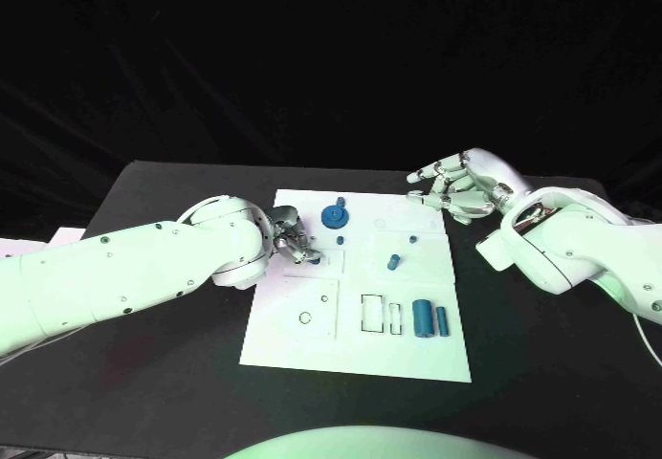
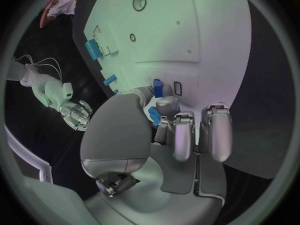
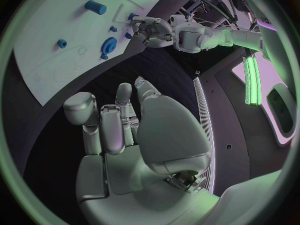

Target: Assemble the parts on the task board

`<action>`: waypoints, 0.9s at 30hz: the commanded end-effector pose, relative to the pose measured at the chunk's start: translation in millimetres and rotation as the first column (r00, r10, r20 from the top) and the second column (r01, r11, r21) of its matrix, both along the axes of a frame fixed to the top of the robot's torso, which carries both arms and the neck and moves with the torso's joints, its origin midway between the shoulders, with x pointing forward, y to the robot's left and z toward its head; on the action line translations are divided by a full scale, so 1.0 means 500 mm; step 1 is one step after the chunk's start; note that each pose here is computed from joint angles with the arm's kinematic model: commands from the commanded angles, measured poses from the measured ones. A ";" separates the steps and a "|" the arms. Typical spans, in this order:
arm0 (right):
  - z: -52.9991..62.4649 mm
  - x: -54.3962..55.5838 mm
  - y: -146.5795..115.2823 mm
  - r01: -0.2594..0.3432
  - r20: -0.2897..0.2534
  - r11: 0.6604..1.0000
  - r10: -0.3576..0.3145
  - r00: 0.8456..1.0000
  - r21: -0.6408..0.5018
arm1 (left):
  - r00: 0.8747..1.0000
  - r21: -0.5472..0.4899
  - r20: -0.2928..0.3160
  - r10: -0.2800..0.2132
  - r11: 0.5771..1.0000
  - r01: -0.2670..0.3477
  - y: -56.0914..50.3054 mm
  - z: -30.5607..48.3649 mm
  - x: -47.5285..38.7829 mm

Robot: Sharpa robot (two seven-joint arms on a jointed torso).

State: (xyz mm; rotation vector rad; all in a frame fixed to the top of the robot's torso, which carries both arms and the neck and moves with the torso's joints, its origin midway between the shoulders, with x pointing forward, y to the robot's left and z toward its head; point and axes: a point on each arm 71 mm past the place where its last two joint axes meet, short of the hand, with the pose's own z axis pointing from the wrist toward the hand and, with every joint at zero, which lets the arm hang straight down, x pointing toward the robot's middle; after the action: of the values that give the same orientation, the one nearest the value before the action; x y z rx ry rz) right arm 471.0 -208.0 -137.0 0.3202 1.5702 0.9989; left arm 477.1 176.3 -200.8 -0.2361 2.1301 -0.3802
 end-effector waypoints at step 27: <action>0.002 -0.002 0.005 -0.014 0.014 1.000 0.014 1.000 0.012 | 0.997 0.044 -0.077 -0.018 0.999 0.021 -0.011 -0.016 0.001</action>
State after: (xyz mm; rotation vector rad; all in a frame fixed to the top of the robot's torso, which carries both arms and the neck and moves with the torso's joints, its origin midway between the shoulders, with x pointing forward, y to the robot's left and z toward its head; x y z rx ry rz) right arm 470.7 -207.0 -136.1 0.3171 1.5584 1.0097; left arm 482.0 173.4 -200.7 -0.2357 2.1474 -0.3548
